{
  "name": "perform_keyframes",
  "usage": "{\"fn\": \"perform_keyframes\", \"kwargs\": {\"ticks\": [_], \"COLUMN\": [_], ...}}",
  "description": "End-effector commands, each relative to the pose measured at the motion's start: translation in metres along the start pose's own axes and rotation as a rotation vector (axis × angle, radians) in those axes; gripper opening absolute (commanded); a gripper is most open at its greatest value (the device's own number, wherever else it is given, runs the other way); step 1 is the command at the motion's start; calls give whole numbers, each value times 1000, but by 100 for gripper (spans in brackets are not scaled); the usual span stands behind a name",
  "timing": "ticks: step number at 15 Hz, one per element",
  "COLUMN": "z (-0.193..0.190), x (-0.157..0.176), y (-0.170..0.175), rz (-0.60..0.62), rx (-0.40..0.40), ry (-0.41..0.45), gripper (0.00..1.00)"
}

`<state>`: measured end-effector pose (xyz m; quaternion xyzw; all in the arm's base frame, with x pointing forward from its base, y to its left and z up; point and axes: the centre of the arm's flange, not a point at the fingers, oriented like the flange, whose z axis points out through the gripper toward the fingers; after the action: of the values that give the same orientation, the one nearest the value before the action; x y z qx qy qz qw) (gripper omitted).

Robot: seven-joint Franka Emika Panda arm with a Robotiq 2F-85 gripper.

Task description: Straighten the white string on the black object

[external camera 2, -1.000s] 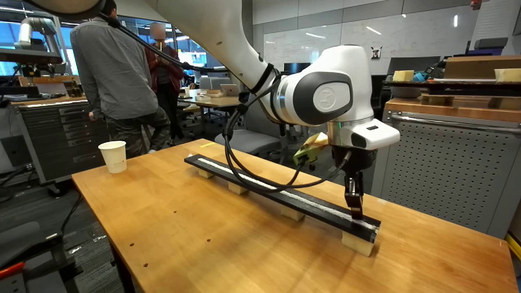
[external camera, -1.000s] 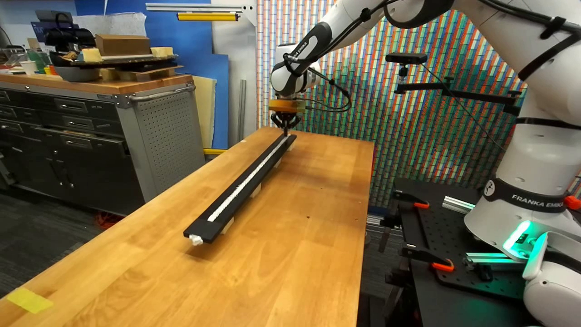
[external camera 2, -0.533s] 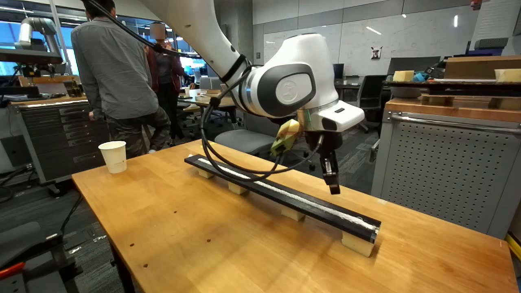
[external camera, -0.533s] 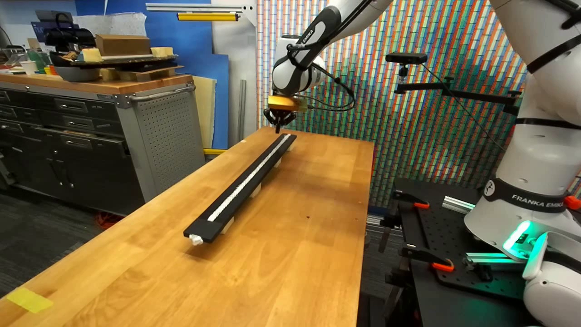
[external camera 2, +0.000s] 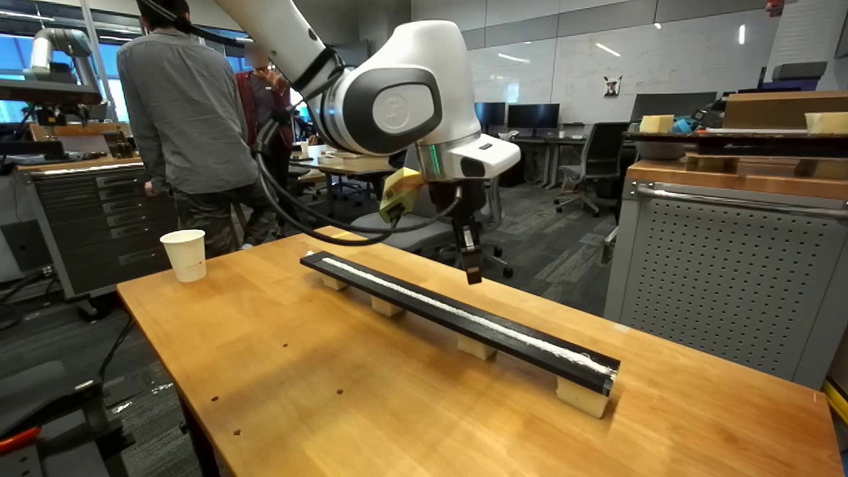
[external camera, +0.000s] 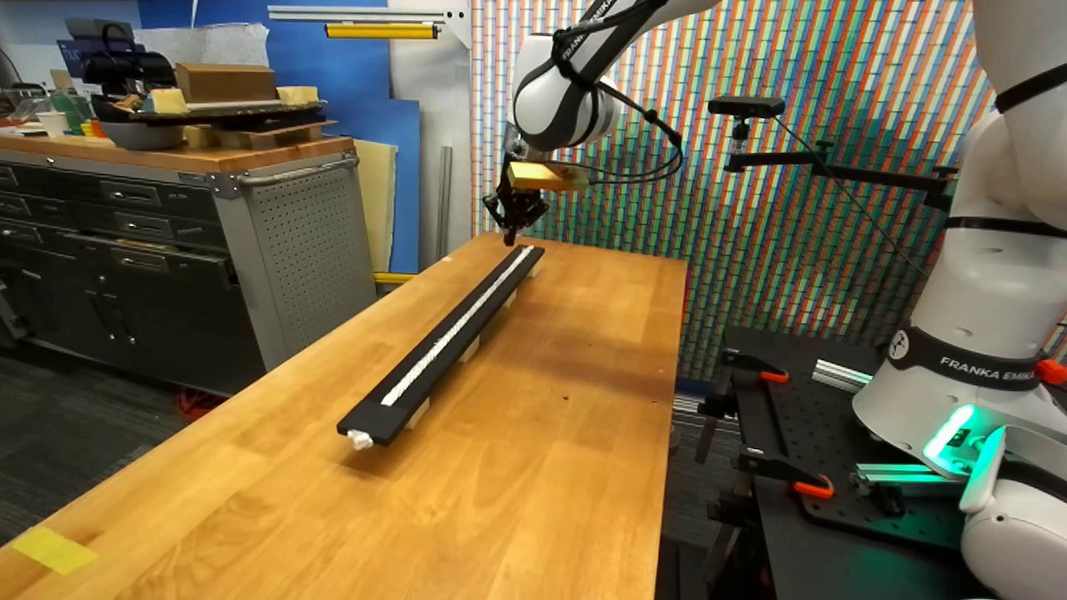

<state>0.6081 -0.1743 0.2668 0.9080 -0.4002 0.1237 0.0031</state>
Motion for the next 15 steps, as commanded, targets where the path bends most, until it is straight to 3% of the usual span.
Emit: {"fn": "perform_keyframes", "kwargs": {"ticks": [1,9,11,12,14,15], "z": [-53,-129,-145,-152,-165,-139], "x": [-40,-92,-104,-110,-124,-103], "y": [-3,-12,-10,-9,-6,-19], "rz": [-124,-362,-398,-413,-448,-404], "rx": [48,33,36,42,53,44], "ry": [-4,66,90,97,94,91], "gripper": [0,3,28,30,44,26]}}
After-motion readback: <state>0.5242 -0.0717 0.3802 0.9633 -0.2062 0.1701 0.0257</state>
